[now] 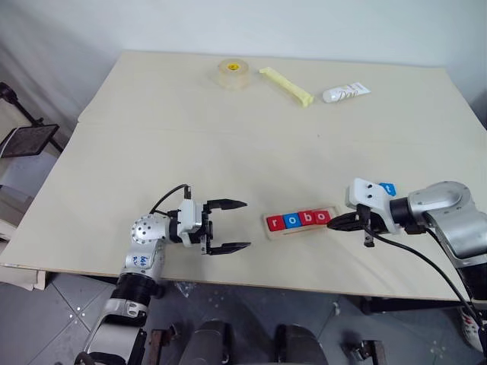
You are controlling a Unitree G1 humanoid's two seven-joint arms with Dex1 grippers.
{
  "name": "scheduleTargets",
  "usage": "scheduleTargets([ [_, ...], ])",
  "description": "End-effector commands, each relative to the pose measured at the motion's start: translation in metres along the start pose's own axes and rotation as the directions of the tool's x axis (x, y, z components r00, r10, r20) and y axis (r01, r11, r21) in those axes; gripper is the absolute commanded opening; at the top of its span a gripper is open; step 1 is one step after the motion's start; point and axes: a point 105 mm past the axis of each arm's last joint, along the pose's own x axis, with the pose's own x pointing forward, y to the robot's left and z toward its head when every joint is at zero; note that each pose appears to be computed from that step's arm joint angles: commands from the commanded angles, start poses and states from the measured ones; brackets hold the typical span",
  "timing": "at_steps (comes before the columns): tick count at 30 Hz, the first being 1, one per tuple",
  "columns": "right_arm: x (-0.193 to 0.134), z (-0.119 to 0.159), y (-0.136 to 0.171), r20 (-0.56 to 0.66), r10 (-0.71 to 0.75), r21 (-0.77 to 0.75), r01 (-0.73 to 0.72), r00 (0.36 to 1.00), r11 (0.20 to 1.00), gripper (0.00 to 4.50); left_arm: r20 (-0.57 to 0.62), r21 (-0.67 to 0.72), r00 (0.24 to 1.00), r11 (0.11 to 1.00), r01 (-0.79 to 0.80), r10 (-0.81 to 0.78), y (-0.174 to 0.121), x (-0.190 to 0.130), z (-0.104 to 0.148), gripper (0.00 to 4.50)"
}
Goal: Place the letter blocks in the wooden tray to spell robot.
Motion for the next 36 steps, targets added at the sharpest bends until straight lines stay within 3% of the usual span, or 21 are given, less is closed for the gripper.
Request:
scheduleTargets([
  [1, 0.001, 0.004, -0.009, 0.006, -0.016, -0.035, 0.016, 1.0, 0.999, 0.03, 0.005, 0.029, 1.0, 1.0, 0.001, -0.001, -0.003, 0.0, 0.006, 4.5],
  [12, -0.001, 0.01, -0.015, 0.025, -0.02, -0.052, 0.022, 0.999, 0.998, 0.03, -0.001, 0.028, 1.0, 0.999, -0.018, 0.018, -0.004, -0.002, 0.006, 4.5],
  [17, -0.01, 0.017, -0.044, 0.063, -0.141, -0.054, 0.145, 0.988, 0.988, 0.03, 0.0, 0.026, 1.0, 0.999, -0.022, 0.022, -0.004, -0.001, 0.007, 4.5],
  [25, 0.001, 0.017, -0.069, 0.092, -0.216, -0.027, 0.219, 0.972, 0.975, 0.03, -0.002, 0.028, 1.0, 0.999, -0.026, 0.026, -0.005, -0.001, 0.008, 4.5],
  [36, 0.019, 0.004, -0.063, 0.066, -0.174, -0.03, 0.176, 0.983, 0.984, 0.03, -0.008, 0.029, 0.999, 0.999, -0.04, 0.04, -0.005, -0.003, 0.008, 4.5],
])
